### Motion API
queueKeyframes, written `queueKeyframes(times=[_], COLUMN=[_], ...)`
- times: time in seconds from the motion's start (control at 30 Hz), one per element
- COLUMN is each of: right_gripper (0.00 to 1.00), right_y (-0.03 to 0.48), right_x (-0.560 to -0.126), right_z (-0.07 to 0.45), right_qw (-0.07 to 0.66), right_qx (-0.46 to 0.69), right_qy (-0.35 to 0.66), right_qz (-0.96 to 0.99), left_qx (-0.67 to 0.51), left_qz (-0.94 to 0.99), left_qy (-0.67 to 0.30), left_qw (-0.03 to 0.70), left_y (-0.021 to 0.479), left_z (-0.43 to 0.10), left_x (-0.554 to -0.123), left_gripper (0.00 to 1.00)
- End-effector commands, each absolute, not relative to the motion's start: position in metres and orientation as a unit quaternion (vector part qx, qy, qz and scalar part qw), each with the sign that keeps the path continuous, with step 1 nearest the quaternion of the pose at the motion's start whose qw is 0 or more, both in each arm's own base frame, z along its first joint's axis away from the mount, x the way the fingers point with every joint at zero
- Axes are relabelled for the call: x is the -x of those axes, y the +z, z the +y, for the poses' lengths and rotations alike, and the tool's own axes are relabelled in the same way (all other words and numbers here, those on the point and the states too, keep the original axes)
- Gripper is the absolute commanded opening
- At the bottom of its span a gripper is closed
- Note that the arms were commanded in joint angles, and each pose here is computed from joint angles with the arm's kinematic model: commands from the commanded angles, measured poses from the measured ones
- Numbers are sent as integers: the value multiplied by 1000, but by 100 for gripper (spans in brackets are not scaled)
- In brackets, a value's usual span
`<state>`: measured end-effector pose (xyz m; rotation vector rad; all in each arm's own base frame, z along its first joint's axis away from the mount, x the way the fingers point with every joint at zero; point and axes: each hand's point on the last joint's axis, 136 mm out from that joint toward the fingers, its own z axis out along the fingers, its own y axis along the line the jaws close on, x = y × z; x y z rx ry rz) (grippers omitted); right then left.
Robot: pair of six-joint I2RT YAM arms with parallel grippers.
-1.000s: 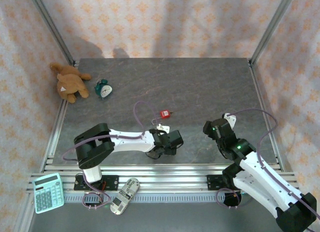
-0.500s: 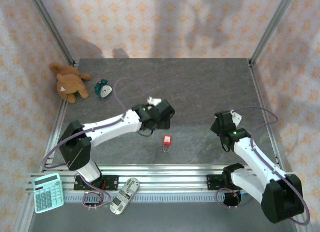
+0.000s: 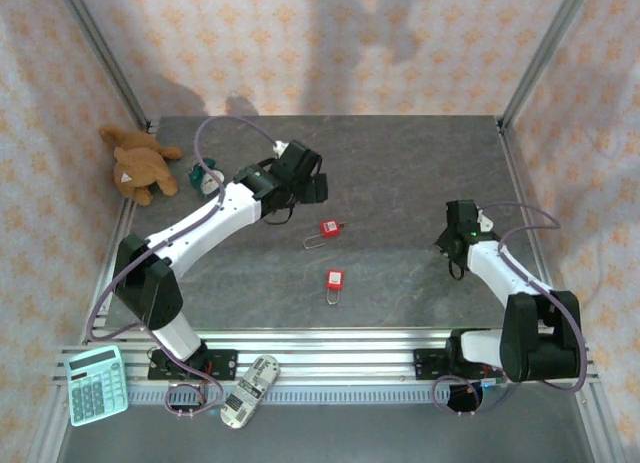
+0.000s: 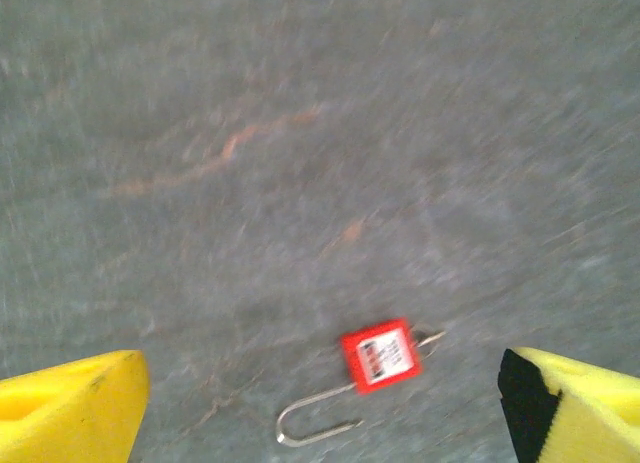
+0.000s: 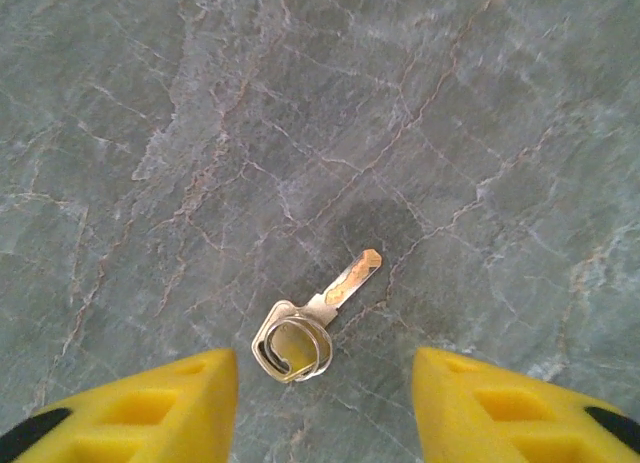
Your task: Unlock with the key
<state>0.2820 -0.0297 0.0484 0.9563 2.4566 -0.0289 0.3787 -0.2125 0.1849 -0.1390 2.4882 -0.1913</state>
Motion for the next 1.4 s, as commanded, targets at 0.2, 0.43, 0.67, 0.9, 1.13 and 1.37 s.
queueKeyframes(times=[0.2,0.43,0.67,0.9,1.13,1.37], right_gripper=[34,31,44,48,40,31], right_y=[30,29,32,21,19,27], right_x=[-290,-286,-279,-291,-301,-310], right_z=[-5,-2,-29,-23,-13,1], right_qw=[231,228,247,218,213,220], right_qx=[-327,-326,-361,-359,-353,-333], right_qy=[76,84,23,36,66,109], right_qz=[913,914,899,907,909,911], left_qx=[52,50,48,46,46,46], left_qz=[937,936,935,936,936,935], left_qy=[-157,-161,-166,-166,-165,-163], left_qw=[307,308,310,308,309,312], left_y=[196,193,191,189,189,191], left_z=[-240,-240,-240,-241,-240,-240], left_x=[-373,-370,-368,-369,-369,-370], left_gripper=[89,88,87,87,87,87])
